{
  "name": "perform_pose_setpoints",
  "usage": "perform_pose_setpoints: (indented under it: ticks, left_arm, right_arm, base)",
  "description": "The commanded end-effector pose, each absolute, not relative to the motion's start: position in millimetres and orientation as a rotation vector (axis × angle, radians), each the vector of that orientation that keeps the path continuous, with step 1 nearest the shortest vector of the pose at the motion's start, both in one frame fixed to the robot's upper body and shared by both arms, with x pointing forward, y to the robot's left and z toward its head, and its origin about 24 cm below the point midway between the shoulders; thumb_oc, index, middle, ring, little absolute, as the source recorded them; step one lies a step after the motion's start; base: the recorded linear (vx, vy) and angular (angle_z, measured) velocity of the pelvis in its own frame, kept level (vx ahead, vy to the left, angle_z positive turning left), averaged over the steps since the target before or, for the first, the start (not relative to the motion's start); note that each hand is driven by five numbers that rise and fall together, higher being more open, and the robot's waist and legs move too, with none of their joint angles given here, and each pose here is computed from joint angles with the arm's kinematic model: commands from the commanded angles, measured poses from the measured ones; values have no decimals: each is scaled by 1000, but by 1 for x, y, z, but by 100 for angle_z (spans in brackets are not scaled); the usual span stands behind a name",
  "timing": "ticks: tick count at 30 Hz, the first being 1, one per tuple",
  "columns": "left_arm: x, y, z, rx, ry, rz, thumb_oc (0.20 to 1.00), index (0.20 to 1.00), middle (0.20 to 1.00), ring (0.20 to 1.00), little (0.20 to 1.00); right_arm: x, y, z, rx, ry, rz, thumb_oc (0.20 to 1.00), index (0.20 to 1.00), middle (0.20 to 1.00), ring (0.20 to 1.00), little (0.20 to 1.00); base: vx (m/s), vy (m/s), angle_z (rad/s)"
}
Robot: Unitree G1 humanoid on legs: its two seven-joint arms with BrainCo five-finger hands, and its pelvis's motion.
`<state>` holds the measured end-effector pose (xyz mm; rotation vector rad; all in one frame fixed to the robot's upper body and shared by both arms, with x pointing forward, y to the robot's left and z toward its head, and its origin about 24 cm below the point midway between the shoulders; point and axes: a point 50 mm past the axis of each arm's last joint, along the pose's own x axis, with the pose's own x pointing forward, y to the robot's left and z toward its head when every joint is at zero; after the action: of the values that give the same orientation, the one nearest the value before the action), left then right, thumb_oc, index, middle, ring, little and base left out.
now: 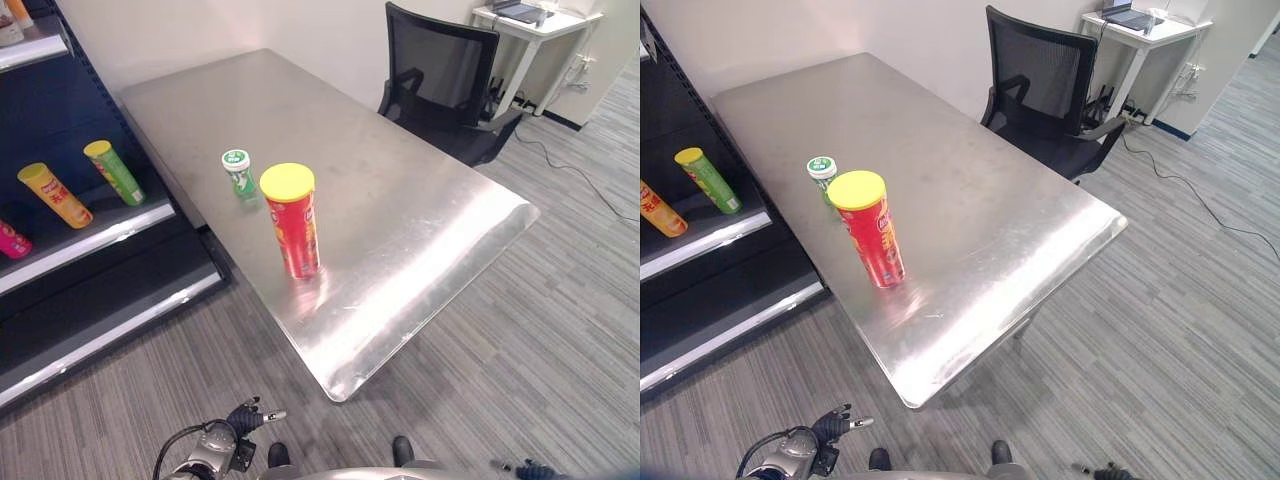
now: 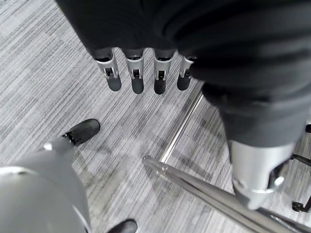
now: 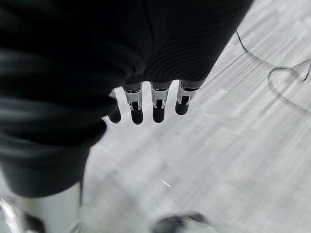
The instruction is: Put the goods on the table back onto the shelves and tidy them up.
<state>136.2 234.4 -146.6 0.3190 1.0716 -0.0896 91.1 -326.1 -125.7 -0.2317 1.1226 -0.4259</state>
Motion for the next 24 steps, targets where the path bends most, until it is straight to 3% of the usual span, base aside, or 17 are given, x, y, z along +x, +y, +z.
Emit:
perform_pose_setpoints:
  ticks: [1,2,3,4,6,7,8,9,10,16,20,21,24]
  left_arm:
    - [150,238,-141,374,1030,-99,1000,1000,1000,1000,1000]
    - [149,236,-142,368,1029,-96,1000,1000,1000,1000,1000]
    - [145,234,-143,349,1036,-85,1000,1000,1000,1000,1000]
    - [145,234,-143,349,1036,-86,1000,1000,1000,1000,1000]
    - [142,232,-145,317,1037,-74,1000,1000,1000,1000,1000]
    - [142,232,-145,317,1037,-75,1000,1000,1000,1000,1000]
    - [141,229,-145,302,1032,-77,1000,1000,1000,1000,1000]
    - [141,229,-145,302,1032,-77,1000,1000,1000,1000,1000]
    - [139,230,-145,298,1030,-82,1000,1000,1000,1000,1000]
    - [136,224,-146,287,1015,-115,1000,1000,1000,1000,1000]
    - [131,223,-148,270,1023,-114,1000,1000,1000,1000,1000]
    - [125,225,-149,269,1041,-104,1000,1000,1000,1000,1000]
    - [121,227,-151,263,1053,-86,1000,1000,1000,1000,1000]
  right_arm:
    - [162,-399,-28,-469,659,-604,1000,1000,1000,1000,1000]
    - [177,-411,3,-534,537,-627,1000,1000,1000,1000,1000]
    - [206,-419,69,-675,287,-623,1000,1000,1000,1000,1000]
    - [205,-419,69,-675,287,-623,1000,1000,1000,1000,1000]
    - [231,-406,141,-807,-3,-579,1000,1000,1000,1000,1000]
    - [231,-407,141,-807,-3,-580,1000,1000,1000,1000,1000]
    - [248,-385,194,-850,-240,-533,1000,1000,1000,1000,1000]
    - [248,-385,194,-850,-240,-533,1000,1000,1000,1000,1000]
    - [263,-352,234,-836,-448,-405,1000,1000,1000,1000,1000]
    - [280,-253,290,-806,-780,27,1000,1000,1000,1000,1000]
    - [287,-214,292,-695,-816,255,1000,1000,1000,1000,1000]
    - [292,-190,295,-683,-810,397,1000,1000,1000,1000,1000]
    - [300,-176,298,-659,-797,467,1000,1000,1000,1000,1000]
  base:
    - [47,85,-6]
    - [16,67,-11]
    - [9,48,-8]
    - [-2,32,-6]
    - [0,0,0]
    - [0,0,0]
    - [0,0,0]
    - [30,1,-1]
    - [0,0,0]
    - [13,-6,3]
    - [23,-12,17]
    - [21,-8,20]
    - [18,-13,15]
